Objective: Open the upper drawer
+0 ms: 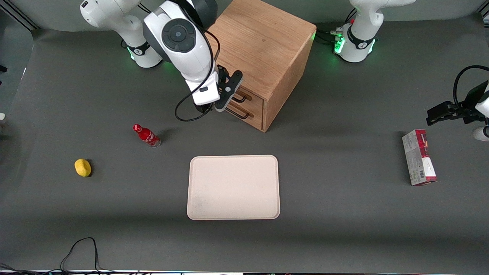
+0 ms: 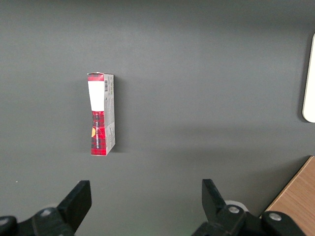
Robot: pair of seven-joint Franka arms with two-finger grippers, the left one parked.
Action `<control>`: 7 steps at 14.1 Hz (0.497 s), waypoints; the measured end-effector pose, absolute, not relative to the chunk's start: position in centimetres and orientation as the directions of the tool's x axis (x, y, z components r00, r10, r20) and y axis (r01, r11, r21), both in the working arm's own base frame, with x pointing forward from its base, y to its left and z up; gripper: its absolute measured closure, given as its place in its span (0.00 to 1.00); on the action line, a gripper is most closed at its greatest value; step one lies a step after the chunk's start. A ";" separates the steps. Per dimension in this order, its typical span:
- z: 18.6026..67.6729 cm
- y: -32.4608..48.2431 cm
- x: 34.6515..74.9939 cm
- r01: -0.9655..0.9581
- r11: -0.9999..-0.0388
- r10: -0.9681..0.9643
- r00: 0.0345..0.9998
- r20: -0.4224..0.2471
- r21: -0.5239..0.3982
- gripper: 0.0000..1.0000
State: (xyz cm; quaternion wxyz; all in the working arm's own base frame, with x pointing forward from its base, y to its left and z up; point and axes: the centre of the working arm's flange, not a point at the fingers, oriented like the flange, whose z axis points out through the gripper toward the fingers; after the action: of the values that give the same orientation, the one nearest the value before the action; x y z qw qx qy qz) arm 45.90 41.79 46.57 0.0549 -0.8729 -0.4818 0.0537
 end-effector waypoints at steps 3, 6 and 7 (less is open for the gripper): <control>45.1 42.3 45.0 0.842 -0.520 0.853 0.522 -0.030 -0.142 0.00; 43.5 41.8 45.0 0.838 -0.528 0.847 0.531 -0.021 -0.136 0.00; 43.5 41.7 45.1 0.837 -0.530 0.846 0.533 -0.019 -0.135 0.00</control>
State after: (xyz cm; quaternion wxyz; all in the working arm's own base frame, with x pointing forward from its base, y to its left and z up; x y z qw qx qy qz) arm 45.06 41.73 43.53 0.0544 -0.8737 -0.4816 0.0410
